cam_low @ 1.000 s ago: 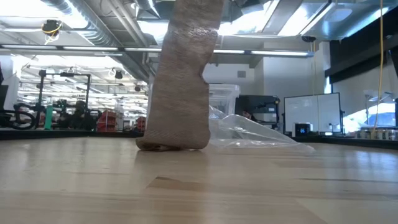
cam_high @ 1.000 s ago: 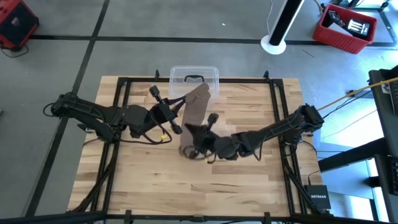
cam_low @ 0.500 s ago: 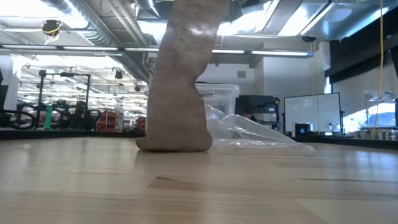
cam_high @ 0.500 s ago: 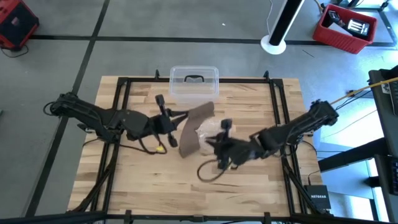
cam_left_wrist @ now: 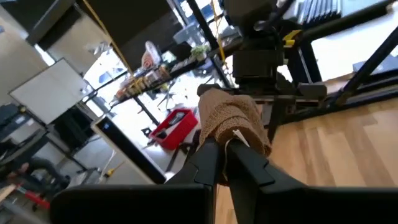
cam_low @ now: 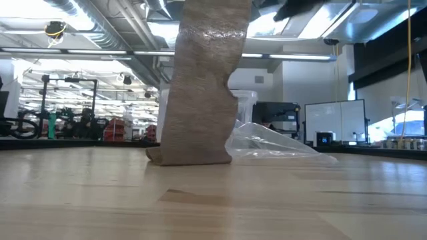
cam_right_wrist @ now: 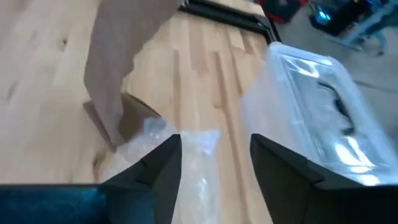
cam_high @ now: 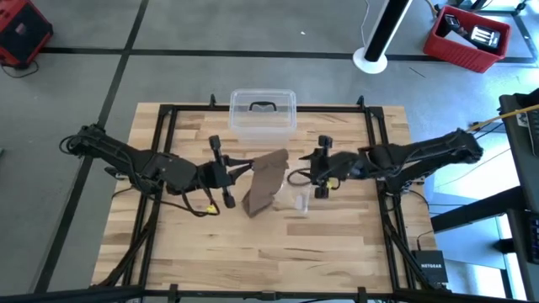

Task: Roll bandage
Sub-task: Roll the brown bandage

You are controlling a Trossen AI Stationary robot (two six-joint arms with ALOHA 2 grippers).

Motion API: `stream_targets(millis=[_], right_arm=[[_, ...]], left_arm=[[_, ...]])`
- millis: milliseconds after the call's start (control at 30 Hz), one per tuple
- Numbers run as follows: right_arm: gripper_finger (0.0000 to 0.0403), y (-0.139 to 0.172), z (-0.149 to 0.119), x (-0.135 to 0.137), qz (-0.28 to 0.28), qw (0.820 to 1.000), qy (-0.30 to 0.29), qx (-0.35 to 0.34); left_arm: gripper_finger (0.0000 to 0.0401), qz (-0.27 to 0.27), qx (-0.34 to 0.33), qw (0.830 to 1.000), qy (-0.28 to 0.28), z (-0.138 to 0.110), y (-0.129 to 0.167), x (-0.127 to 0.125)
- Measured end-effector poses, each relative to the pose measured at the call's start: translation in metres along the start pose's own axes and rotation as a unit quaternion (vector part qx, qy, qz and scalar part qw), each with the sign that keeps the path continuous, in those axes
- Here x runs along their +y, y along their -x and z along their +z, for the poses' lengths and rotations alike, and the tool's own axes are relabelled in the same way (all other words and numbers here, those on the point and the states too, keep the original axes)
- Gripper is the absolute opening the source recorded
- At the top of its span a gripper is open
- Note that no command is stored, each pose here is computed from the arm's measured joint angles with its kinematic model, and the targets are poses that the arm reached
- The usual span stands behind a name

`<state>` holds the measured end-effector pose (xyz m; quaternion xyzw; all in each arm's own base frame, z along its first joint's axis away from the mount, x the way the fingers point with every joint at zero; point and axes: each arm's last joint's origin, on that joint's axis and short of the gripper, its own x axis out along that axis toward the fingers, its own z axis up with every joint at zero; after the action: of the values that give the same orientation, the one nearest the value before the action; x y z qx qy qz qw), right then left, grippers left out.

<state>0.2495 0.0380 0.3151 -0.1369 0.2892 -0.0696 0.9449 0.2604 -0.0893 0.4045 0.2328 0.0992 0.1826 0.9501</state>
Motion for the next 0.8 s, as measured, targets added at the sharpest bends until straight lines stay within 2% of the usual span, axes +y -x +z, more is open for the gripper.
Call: stream_targets(millis=[133,233,400,600,800], right_arm=[[0.0199,-0.019,-0.024,-0.005,0.04,0.996,-0.012,-0.077],[0.02,-0.033,-0.041,-0.008,0.062,0.991,-0.021,-0.117],[0.02,-0.046,-0.059,-0.012,0.066,0.984,-0.054,-0.156],[0.0212,-0.037,-0.046,-0.016,0.091,0.971,-0.078,-0.207],[0.0269,-0.031,-0.033,-0.019,0.111,0.963,-0.121,-0.213]], left_arm=[[0.0015,0.009,0.02,1.0,-0.003,-0.004,0.0,0.0],[0.0015,0.012,0.018,1.0,0.021,-0.003,0.0,0.0],[0.0015,0.014,0.014,0.999,0.031,-0.002,0.0,0.0],[0.0015,0.013,0.017,0.999,0.026,-0.003,-0.001,0.0],[0.0015,0.01,0.023,1.0,0.018,-0.005,-0.001,-0.001]])
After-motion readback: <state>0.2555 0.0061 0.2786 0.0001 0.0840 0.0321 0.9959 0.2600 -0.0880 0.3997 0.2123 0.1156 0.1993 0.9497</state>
